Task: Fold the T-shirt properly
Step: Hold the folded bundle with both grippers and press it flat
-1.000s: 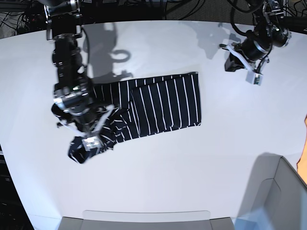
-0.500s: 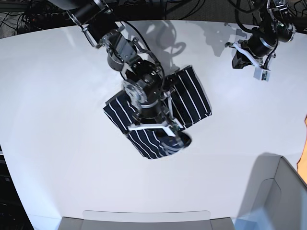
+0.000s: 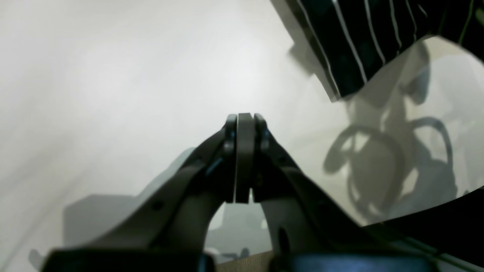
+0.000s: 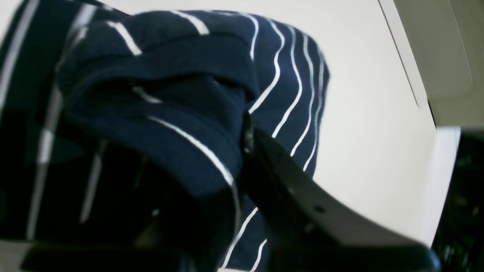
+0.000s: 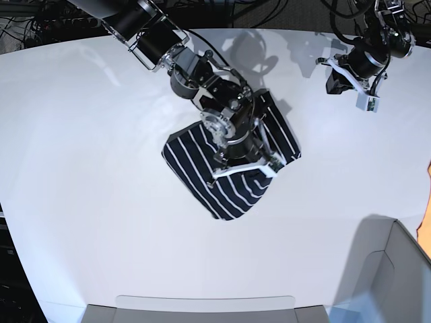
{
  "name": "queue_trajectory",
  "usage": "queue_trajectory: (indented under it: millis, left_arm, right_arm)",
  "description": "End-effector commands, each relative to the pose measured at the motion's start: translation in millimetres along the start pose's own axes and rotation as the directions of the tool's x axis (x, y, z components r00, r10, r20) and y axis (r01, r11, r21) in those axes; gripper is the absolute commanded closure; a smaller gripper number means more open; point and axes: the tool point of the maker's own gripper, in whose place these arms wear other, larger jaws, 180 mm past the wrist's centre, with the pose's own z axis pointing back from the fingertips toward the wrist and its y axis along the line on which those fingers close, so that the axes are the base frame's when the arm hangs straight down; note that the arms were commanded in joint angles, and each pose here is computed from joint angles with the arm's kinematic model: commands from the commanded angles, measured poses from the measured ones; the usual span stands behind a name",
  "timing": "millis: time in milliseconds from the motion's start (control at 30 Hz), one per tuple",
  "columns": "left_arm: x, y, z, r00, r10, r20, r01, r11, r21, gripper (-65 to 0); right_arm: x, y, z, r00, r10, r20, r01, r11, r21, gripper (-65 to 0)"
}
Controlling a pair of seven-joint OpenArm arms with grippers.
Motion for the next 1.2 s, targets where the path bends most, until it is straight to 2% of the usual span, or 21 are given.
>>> queue_trajectory:
  millis: [0,100,200,233,333,433,533,700,767,900,967,1100,1167]
  left_arm:
    - [8.9,-1.9,2.7,0.999,-0.014,0.034,0.015,1.0,-0.005,0.0]
    - [8.9,-2.4,2.5,0.999,-0.012,0.035,0.013,1.0,-0.007,0.0]
    - [9.3,-2.6,2.5,0.999,-0.012,0.038,0.012,1.0,-0.008,0.0]
    - [9.3,-2.6,2.5,0.999,-0.012,0.038,0.012,1.0,-0.008,0.0]
    - [9.5,-2.9,2.5,0.999,-0.011,0.038,0.012,1.0,-0.009,0.0]
    - [9.2,-2.4,2.5,0.999,-0.012,0.037,0.013,1.0,-0.007,0.0]
    - [8.0,-1.5,1.9,0.999,-0.008,0.033,0.008,1.0,-0.005,0.0]
    - [-2.4,5.0,-3.2,1.0,0.027,0.007,-0.027,1.0,-0.004,0.0]
    - [-3.6,6.1,-3.7,0.999,0.033,0.005,-0.033,0.999,-0.003,0.0]
    - [-0.4,5.5,-3.9,0.999,0.031,0.014,-0.031,1.0,-0.006,0.0]
    - [6.6,5.2,-4.6,0.999,0.026,0.032,-0.026,1.0,-0.008,0.0]
    - [43.4,2.9,-8.4,0.993,-0.002,0.118,0.004,1.0,-0.017,0.0]
    - [70.6,-0.9,-6.4,0.982,-0.029,0.185,0.033,0.999,-0.019,0.0]
  right_arm:
    - [21.7,-9.2,4.7,0.998,0.001,0.064,0.001,1.0,-0.026,0.0]
    - [30.8,-1.6,6.4,0.997,0.006,0.08,-0.005,1.0,-0.012,0.0]
    - [25.2,8.3,1.3,0.998,0.028,0.056,-0.028,1.0,0.007,0.0]
    - [25.7,13.0,1.2,0.997,0.041,0.058,-0.042,0.999,0.014,-2.3]
    - [39.2,28.7,6.9,0.99,0.069,0.127,-0.074,0.997,0.037,-16.9]
    - [54.5,49.8,16.4,0.971,0.076,0.228,-0.096,0.993,0.075,-23.6]
    - [70.9,70.5,29.7,0.943,0.06,0.327,-0.104,0.987,0.119,-23.9]
    - [82.6,82.1,39.5,0.927,-0.044,0.372,-0.044,0.974,0.223,-23.9]
    - [90.6,60.8,40.7,0.915,-0.094,0.393,0.009,0.977,0.213,-23.9]
    - [89.6,-5.9,31.8,0.896,-0.204,0.395,0.161,0.977,0.14,-22.4]
    - [83.8,-45.3,24.3,0.89,-0.24,0.388,0.226,0.971,0.081,-16.7]
    - [59.7,-104.3,15.7,0.892,-0.263,0.367,0.291,0.956,-0.022,-1.3]
    - [39.9,-127.0,7.2,0.895,-0.295,0.335,0.328,0.944,-0.046,0.0]
